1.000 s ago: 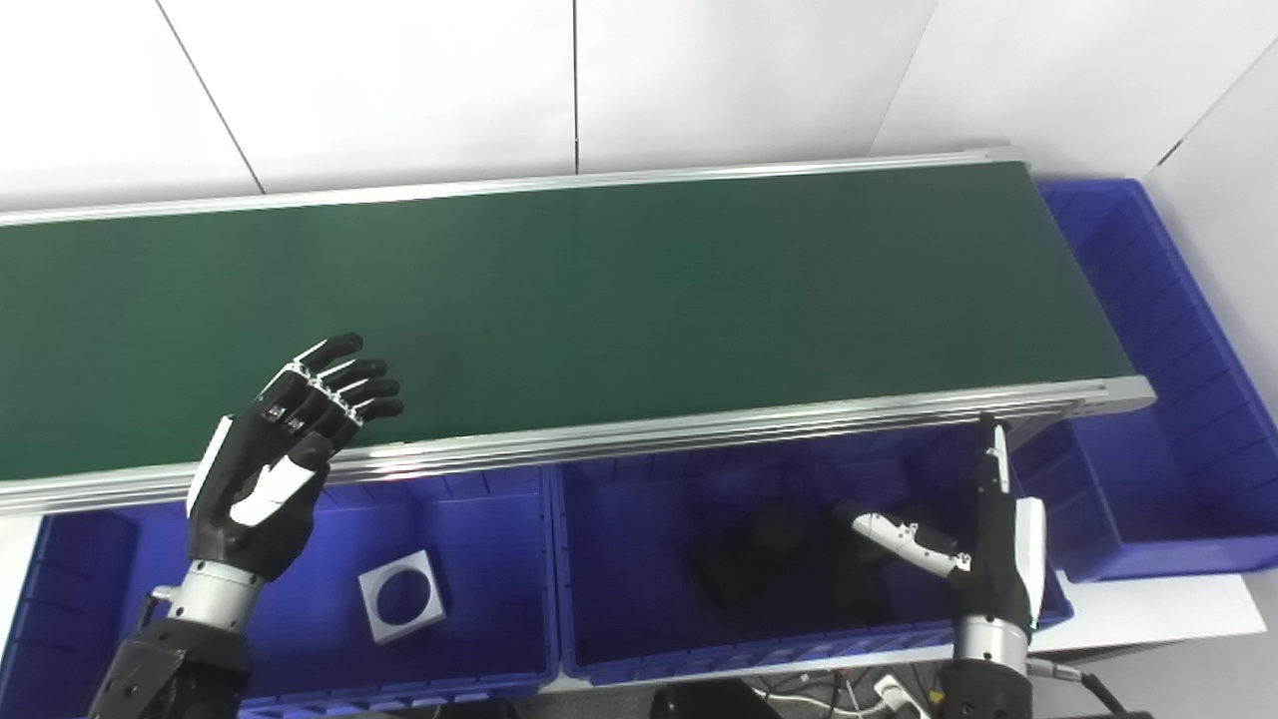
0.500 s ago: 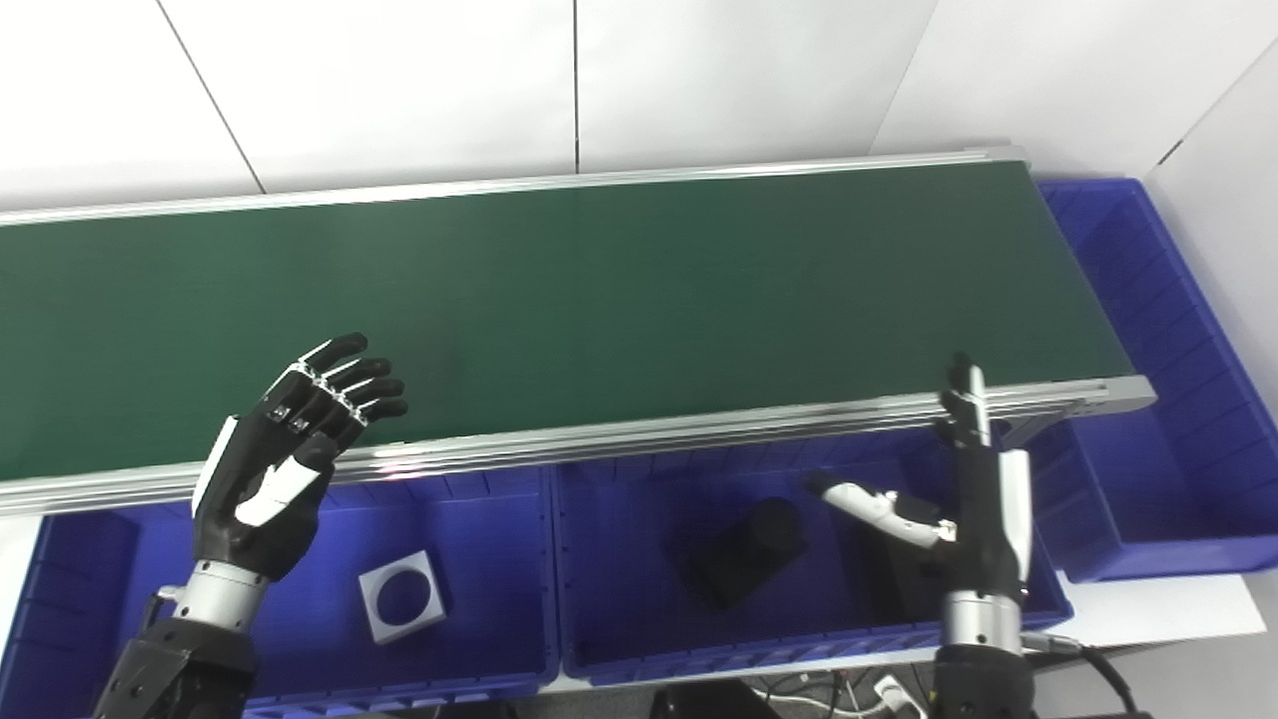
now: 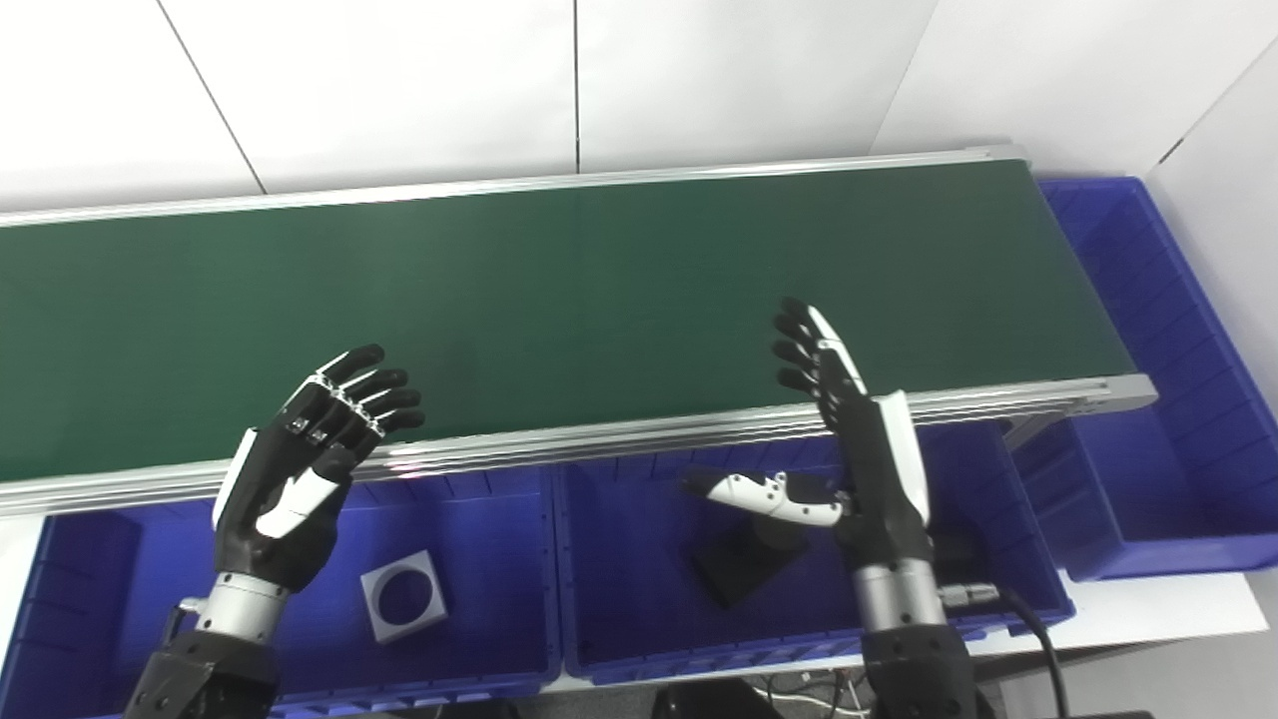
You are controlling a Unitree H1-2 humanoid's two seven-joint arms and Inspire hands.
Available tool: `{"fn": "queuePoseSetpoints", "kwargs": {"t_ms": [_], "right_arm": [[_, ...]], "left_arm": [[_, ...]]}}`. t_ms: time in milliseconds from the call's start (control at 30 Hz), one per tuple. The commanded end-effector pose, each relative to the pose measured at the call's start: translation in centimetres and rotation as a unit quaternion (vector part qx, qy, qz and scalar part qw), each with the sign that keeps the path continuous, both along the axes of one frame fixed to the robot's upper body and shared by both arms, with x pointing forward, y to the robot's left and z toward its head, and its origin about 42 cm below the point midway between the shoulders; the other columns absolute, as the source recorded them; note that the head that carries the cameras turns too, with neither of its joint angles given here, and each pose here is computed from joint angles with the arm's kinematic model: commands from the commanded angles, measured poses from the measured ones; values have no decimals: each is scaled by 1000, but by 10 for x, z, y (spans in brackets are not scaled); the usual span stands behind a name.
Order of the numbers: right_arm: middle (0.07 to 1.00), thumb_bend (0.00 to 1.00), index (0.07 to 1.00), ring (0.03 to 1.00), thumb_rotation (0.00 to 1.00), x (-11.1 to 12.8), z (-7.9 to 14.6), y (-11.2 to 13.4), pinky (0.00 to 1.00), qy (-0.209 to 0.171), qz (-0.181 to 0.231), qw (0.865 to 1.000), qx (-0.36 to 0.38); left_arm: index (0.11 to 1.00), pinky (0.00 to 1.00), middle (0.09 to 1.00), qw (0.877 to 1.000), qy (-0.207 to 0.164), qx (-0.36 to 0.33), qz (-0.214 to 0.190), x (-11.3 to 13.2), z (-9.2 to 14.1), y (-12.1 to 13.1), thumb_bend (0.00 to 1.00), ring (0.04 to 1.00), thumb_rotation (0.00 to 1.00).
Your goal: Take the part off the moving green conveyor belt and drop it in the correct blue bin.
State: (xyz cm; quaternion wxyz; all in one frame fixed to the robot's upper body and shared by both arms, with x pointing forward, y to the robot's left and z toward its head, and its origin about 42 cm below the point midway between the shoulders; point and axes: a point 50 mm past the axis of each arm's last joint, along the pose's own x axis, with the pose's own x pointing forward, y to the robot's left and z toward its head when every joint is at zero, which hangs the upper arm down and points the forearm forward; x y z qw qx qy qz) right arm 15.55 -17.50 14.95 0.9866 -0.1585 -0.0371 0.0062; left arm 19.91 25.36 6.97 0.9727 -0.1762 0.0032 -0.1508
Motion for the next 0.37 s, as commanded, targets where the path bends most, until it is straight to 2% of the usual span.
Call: {"fn": "queuePoseSetpoints", "kwargs": {"t_ms": [0,333], "right_arm": [[892,898,921,862,289,4,5,7,808,-17,28,999,8],[893,886,933,862,364,19,-7,15,799,10,126,992,23]], "left_arm": [[760,653,709,1000,-29,3,-2,2,6,-5,839,684,393],[762,664,720,999,-45,24,-5,-6,4,-24,810,697,416]]}}
